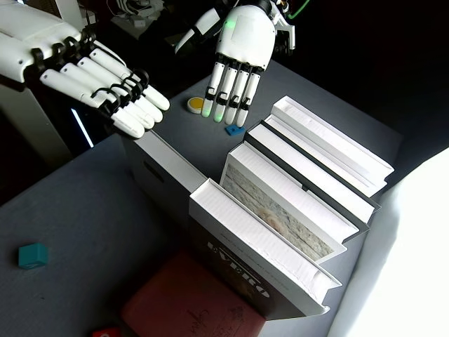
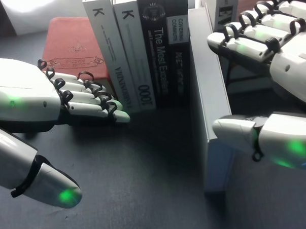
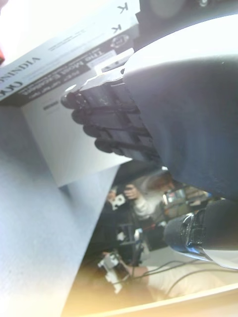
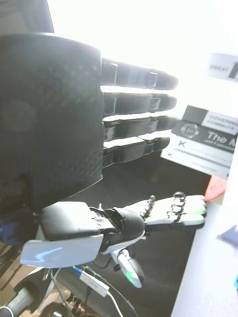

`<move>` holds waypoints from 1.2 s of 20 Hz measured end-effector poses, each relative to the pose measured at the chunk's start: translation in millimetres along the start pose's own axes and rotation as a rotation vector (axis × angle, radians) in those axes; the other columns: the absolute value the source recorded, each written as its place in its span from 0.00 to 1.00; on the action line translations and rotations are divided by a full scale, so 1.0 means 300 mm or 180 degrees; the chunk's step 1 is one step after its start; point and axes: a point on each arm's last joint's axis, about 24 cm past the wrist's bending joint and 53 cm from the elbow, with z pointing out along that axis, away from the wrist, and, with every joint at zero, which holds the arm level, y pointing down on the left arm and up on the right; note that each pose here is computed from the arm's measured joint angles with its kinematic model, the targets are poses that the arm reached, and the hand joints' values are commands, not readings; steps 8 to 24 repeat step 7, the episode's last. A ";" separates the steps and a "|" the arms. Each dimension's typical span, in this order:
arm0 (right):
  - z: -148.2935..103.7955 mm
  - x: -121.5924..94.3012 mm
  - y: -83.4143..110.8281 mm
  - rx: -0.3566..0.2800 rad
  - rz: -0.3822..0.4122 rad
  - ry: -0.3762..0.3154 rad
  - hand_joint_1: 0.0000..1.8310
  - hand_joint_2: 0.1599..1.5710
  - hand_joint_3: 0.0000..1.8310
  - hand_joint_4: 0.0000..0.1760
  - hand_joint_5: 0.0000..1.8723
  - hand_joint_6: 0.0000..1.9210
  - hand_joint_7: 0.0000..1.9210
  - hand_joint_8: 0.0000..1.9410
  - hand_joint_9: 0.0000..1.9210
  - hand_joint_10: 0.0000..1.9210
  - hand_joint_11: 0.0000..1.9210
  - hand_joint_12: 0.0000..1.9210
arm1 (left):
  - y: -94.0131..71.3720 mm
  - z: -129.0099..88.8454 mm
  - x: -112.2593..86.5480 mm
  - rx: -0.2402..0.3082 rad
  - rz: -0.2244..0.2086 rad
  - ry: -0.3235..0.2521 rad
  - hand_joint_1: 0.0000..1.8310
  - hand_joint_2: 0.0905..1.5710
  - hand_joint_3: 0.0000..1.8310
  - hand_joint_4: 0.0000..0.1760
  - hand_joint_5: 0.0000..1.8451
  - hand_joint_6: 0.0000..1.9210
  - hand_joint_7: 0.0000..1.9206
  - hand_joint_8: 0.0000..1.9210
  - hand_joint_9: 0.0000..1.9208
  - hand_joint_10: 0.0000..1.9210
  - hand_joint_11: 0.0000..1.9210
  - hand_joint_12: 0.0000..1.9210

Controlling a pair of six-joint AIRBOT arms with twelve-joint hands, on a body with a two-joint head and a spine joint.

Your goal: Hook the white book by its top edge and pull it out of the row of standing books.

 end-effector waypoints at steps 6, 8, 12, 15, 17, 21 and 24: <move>0.020 0.011 -0.038 0.0004 0.0014 0.0084 0.00 0.76 0.00 0.00 0.07 0.00 0.08 0.00 0.07 0.01 0.00 0.20 | 0.001 0.000 0.002 -0.0003 -0.0001 0.0006 0.00 0.63 0.00 0.00 0.00 0.00 0.00 0.00 0.00 0.00 0.00 0.00; 0.023 0.008 -0.045 0.0015 0.0007 0.0080 0.00 0.77 0.00 0.00 0.08 0.01 0.09 0.01 0.08 0.01 0.00 0.24 | 0.001 0.000 0.002 -0.0004 0.0000 0.0005 0.00 0.63 0.00 0.00 0.00 0.00 0.00 0.00 0.00 0.00 0.00 0.00; 0.023 0.008 -0.045 0.0015 0.0007 0.0080 0.00 0.77 0.00 0.00 0.08 0.01 0.09 0.01 0.08 0.01 0.00 0.24 | 0.001 0.000 0.002 -0.0004 0.0000 0.0005 0.00 0.63 0.00 0.00 0.00 0.00 0.00 0.00 0.00 0.00 0.00 0.00; 0.023 0.008 -0.045 0.0015 0.0007 0.0080 0.00 0.77 0.00 0.00 0.08 0.01 0.09 0.01 0.08 0.01 0.00 0.24 | 0.001 0.000 0.002 -0.0004 0.0000 0.0005 0.00 0.63 0.00 0.00 0.00 0.00 0.00 0.00 0.00 0.00 0.00 0.00; 0.023 0.008 -0.045 0.0015 0.0007 0.0080 0.00 0.77 0.00 0.00 0.08 0.01 0.09 0.01 0.08 0.01 0.00 0.24 | 0.001 0.000 0.002 -0.0004 0.0000 0.0005 0.00 0.63 0.00 0.00 0.00 0.00 0.00 0.00 0.00 0.00 0.00 0.00; 0.023 0.008 -0.045 0.0015 0.0007 0.0080 0.00 0.77 0.00 0.00 0.08 0.01 0.09 0.01 0.08 0.01 0.00 0.24 | 0.001 0.000 0.002 -0.0004 0.0000 0.0005 0.00 0.63 0.00 0.00 0.00 0.00 0.00 0.00 0.00 0.00 0.00 0.00; 0.023 0.008 -0.045 0.0015 0.0007 0.0080 0.00 0.77 0.00 0.00 0.08 0.01 0.09 0.01 0.08 0.01 0.00 0.24 | 0.001 0.000 0.002 -0.0004 0.0000 0.0005 0.00 0.63 0.00 0.00 0.00 0.00 0.00 0.00 0.00 0.00 0.00 0.00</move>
